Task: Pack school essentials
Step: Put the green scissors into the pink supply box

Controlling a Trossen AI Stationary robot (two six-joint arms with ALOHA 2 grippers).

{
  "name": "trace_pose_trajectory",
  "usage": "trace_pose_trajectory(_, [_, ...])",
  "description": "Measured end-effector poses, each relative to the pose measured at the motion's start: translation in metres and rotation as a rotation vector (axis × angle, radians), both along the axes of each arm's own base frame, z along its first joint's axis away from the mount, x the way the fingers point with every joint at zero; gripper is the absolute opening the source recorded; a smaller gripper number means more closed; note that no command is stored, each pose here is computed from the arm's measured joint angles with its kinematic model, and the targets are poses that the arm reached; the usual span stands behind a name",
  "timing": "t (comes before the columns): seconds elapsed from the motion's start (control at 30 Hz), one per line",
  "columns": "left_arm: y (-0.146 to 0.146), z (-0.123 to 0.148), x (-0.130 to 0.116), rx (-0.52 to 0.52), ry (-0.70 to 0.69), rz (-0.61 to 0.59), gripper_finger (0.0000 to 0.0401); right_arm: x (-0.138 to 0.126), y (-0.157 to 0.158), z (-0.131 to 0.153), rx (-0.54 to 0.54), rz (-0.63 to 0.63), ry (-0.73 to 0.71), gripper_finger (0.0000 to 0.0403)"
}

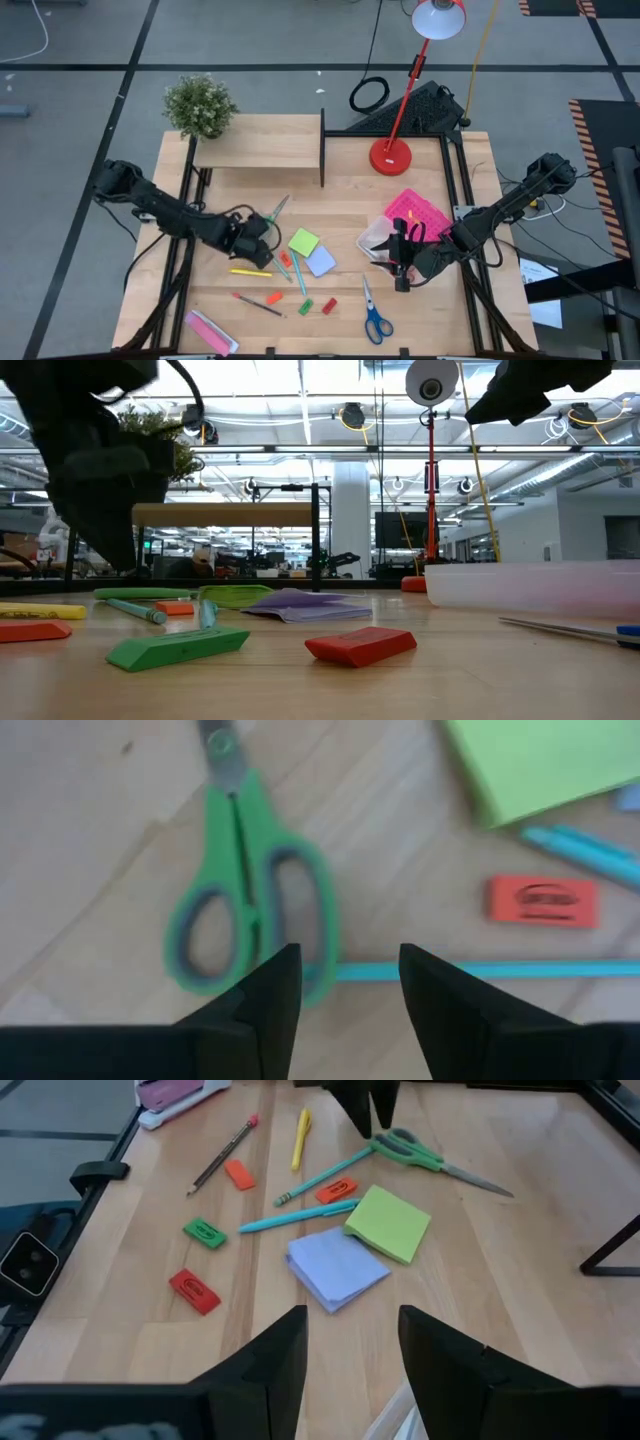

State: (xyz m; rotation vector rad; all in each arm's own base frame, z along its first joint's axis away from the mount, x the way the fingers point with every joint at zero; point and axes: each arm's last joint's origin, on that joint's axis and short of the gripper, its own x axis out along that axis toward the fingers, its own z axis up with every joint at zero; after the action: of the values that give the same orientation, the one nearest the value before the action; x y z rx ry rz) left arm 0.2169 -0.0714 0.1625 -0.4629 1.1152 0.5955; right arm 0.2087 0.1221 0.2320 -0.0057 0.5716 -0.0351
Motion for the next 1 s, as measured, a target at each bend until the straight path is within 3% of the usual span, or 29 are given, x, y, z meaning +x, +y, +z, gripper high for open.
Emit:
trace_pose_trajectory(0.43, [0.043, -0.001, 0.008, -0.059, 0.061, 0.068, 0.0175, 0.000, 0.000, 0.000, -0.003, 0.001, 0.001, 0.0153])
trace_pose_trajectory(1.0, [0.048, -0.020, -0.003, -0.041, 0.097, 0.018, 0.0175, 0.000, 0.000, 0.000, -0.001, 0.000, 0.001, 0.0153])
